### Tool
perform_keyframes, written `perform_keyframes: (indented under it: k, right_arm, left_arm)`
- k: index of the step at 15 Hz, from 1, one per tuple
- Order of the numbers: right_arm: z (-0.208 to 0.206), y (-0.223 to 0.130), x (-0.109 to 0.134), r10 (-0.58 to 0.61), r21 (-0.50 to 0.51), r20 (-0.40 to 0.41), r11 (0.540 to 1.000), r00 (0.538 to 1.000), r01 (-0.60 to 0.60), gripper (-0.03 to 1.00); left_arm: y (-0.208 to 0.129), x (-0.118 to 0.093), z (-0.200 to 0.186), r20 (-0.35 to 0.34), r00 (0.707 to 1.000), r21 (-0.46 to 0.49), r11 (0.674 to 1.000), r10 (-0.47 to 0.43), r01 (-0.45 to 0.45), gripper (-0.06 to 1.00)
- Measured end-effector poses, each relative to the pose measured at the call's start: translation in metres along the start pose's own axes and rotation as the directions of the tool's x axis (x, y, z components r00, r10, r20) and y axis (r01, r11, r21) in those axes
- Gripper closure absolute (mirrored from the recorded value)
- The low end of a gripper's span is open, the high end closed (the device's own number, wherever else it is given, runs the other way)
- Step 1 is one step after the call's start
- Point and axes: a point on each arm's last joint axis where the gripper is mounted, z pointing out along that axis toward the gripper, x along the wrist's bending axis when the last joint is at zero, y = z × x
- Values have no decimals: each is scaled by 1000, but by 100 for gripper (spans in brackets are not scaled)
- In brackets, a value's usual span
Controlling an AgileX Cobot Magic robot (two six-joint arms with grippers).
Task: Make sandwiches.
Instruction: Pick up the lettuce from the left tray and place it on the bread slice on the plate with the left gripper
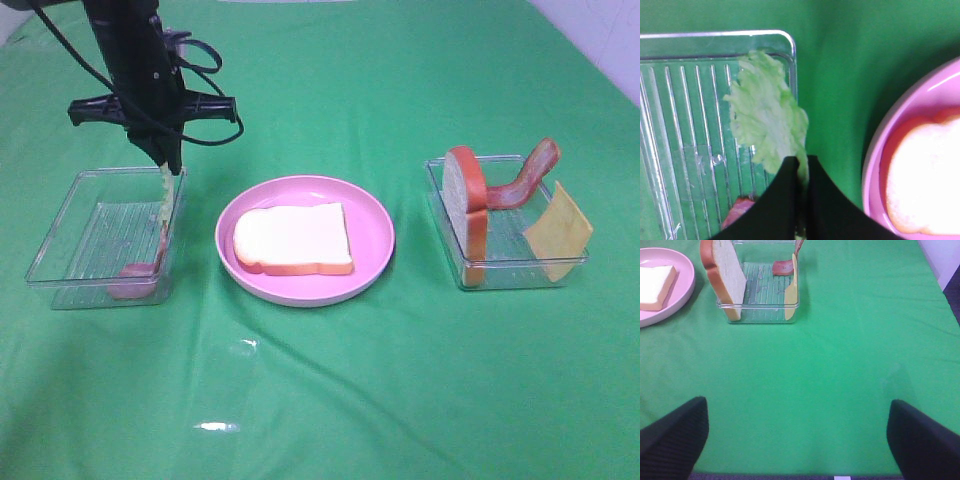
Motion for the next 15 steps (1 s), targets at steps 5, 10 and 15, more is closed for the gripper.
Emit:
perform_keyframes:
  k: [5, 10, 15]
  right_arm:
    - [0, 0, 0, 0, 0, 0, 1000, 1000, 0, 3]
    - [0, 0, 0, 0, 0, 0, 1000, 1000, 0, 3]
    - [0, 0, 0, 0, 0, 0, 1000, 1000, 0, 3]
  left_arm:
    - [-6, 0, -92, 61, 998, -174, 984, 36, -25, 94]
    - [-7, -5, -98, 117, 992, -170, 985, 49, -28, 94]
    - [-19, -63, -62, 376, 915, -101, 988, 144, -114, 94]
